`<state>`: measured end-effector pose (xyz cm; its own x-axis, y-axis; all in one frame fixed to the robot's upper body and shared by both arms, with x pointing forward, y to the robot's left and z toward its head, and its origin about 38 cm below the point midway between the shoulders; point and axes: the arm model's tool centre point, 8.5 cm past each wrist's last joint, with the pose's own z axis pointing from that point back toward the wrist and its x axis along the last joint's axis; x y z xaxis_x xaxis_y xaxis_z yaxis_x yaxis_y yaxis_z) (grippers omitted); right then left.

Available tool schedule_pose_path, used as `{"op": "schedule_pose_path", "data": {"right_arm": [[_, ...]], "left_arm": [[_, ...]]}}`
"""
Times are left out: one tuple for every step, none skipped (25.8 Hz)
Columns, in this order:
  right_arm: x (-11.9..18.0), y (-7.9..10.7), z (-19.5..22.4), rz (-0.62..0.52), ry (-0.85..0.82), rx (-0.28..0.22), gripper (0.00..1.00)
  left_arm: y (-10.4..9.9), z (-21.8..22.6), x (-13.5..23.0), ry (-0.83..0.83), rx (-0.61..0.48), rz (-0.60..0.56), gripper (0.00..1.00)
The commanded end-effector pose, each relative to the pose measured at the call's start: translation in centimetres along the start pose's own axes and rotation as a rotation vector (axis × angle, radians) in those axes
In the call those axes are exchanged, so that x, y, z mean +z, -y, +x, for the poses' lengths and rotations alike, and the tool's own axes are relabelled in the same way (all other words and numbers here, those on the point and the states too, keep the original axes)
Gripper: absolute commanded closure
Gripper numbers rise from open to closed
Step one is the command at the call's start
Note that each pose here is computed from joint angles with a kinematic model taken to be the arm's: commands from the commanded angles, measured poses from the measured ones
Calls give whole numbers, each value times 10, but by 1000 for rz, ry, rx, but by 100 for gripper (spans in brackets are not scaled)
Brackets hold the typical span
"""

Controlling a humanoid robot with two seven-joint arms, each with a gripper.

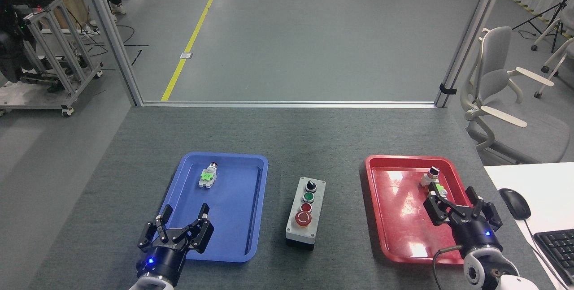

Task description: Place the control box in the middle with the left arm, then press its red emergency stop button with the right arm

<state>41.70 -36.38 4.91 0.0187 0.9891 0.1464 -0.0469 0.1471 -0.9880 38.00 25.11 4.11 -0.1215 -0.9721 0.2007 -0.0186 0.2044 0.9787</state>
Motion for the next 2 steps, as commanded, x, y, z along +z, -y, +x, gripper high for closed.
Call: {"op": "schedule_pose_path", "data": {"right_arm": [[1, 3, -2, -37, -5, 0, 1], [1, 3, -2, -42, -6, 0, 1]], "left_arm": [[0, 0, 0, 0, 2, 0, 1], [0, 0, 0, 1, 0, 1, 1]]}}
